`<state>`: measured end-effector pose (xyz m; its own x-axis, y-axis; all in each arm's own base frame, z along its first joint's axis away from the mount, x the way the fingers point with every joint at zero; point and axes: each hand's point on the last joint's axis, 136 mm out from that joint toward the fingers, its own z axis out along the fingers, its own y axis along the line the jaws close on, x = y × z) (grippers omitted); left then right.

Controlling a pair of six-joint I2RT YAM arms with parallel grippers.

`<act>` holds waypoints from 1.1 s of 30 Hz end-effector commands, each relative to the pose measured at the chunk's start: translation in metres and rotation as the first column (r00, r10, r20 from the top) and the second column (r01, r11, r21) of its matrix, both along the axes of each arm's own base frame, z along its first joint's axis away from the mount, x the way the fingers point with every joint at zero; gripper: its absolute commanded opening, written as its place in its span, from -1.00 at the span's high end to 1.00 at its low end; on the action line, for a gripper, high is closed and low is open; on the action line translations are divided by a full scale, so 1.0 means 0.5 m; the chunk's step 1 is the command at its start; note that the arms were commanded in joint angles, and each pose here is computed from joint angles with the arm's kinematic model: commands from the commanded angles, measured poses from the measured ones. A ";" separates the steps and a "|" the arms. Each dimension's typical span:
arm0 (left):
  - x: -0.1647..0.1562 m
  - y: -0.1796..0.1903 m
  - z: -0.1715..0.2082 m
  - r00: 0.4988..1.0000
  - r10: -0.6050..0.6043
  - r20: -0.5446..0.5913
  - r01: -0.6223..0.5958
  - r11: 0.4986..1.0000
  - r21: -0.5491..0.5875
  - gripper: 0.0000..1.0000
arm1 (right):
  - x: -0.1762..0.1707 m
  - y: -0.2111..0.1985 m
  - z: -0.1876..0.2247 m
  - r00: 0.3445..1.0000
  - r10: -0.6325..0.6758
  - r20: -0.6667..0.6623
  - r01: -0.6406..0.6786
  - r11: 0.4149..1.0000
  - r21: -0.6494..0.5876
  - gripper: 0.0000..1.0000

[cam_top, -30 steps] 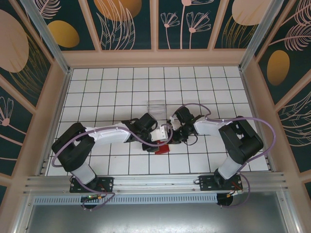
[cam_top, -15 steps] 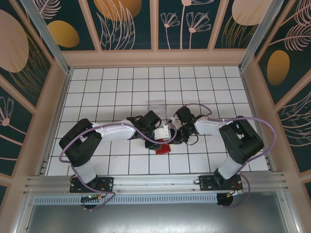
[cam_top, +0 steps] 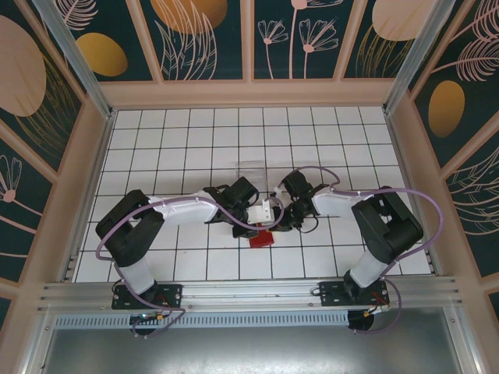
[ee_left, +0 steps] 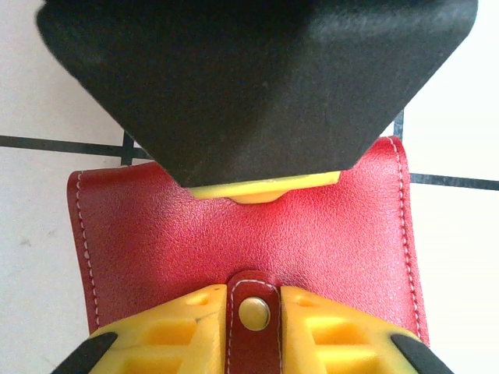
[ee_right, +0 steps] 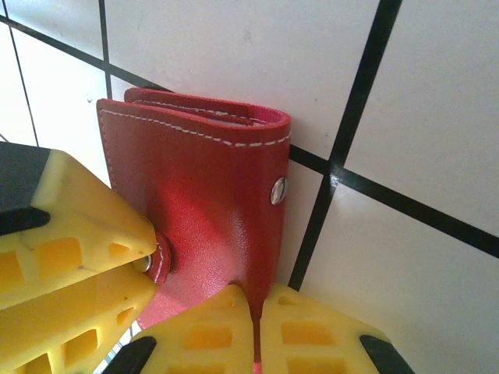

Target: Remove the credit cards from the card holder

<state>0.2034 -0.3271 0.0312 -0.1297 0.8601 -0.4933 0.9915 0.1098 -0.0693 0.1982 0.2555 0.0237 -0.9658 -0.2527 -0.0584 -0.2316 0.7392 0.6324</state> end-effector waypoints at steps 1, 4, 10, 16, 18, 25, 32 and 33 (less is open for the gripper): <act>0.022 0.012 0.009 0.998 0.031 0.054 -0.031 1.000 0.006 0.56 | -0.009 -0.022 -0.009 1.000 -0.029 0.005 0.030 0.997 -0.071 0.86; 0.011 0.033 0.007 0.998 0.043 0.053 -0.044 0.999 0.010 0.59 | -0.008 -0.030 -0.014 0.999 -0.047 0.008 0.047 0.995 -0.090 0.88; 0.009 0.039 0.023 0.996 0.066 0.061 -0.065 0.998 -0.025 0.62 | -0.008 -0.044 -0.023 0.997 -0.070 0.011 0.071 0.989 -0.127 0.91; 0.011 0.042 0.031 0.993 0.091 0.076 -0.087 0.995 -0.044 0.66 | -0.013 -0.055 -0.031 0.996 -0.087 0.006 0.087 0.985 -0.147 0.93; 0.011 0.042 0.033 0.992 0.096 0.077 -0.093 0.994 -0.049 0.69 | -0.013 -0.055 -0.031 0.996 -0.089 0.004 0.089 0.985 -0.148 0.94; 0.002 0.023 0.046 0.996 0.075 0.041 -0.071 0.993 -0.097 0.45 | -0.012 -0.048 -0.023 0.996 -0.093 0.006 0.093 0.987 -0.129 0.94; -0.003 -0.005 0.036 1.000 0.014 -0.021 -0.016 0.996 -0.091 0.19 | -0.012 -0.046 -0.022 0.996 -0.094 0.006 0.094 0.988 -0.125 0.94; -0.001 -0.008 0.035 1.000 0.011 -0.020 -0.013 0.996 -0.090 0.17 | -0.013 -0.046 -0.023 0.996 -0.092 0.004 0.092 0.988 -0.125 0.94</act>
